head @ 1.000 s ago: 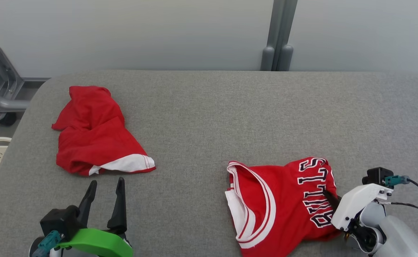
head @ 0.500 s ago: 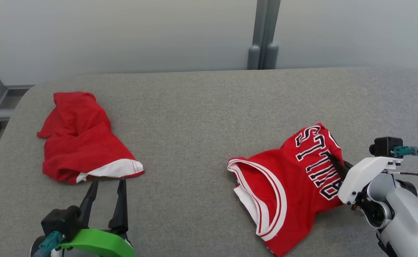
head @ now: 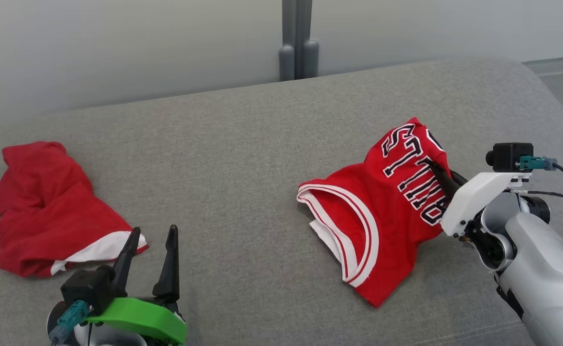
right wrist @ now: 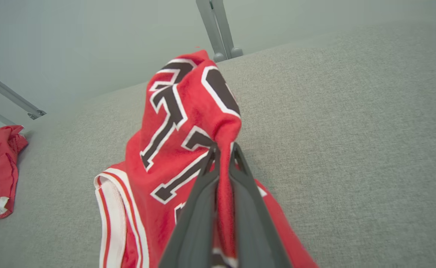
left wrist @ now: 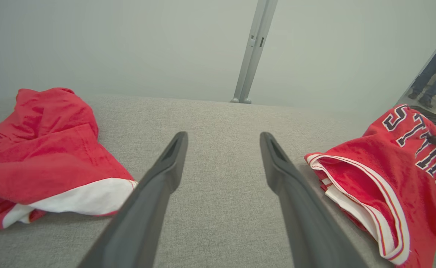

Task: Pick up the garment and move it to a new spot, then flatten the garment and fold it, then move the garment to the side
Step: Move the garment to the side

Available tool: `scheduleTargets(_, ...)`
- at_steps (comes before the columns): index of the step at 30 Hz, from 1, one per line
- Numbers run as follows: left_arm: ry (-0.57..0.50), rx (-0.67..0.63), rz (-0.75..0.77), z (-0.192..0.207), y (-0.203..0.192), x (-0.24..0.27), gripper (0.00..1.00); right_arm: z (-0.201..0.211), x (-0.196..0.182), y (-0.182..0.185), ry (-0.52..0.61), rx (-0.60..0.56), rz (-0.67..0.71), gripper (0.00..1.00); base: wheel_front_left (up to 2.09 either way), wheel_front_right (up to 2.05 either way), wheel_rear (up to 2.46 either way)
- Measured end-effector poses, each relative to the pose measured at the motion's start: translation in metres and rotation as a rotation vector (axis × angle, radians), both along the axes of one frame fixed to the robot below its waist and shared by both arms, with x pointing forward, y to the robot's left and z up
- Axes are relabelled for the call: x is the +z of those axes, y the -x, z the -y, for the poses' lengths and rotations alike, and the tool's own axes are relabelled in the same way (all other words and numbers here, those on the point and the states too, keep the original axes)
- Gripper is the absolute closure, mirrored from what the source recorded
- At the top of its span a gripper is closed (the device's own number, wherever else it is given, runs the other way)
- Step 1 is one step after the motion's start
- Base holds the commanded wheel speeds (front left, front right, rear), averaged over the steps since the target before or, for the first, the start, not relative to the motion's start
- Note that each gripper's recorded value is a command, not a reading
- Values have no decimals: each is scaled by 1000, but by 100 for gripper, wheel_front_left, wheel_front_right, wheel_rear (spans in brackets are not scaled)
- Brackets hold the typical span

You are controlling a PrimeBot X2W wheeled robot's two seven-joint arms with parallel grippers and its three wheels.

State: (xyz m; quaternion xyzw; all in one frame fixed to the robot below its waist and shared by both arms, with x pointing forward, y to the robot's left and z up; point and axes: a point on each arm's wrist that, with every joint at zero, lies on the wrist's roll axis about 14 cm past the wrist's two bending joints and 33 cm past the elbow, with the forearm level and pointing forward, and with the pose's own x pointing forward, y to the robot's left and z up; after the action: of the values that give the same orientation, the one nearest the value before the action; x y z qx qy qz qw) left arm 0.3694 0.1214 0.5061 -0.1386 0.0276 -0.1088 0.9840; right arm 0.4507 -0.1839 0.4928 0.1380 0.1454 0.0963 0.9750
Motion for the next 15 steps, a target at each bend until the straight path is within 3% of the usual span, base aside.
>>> scheduleTargets(15, -2, -155, 17, 45, -34, -4, 0, 50, 20, -26, 51, -105, 83, 100, 0, 0, 0)
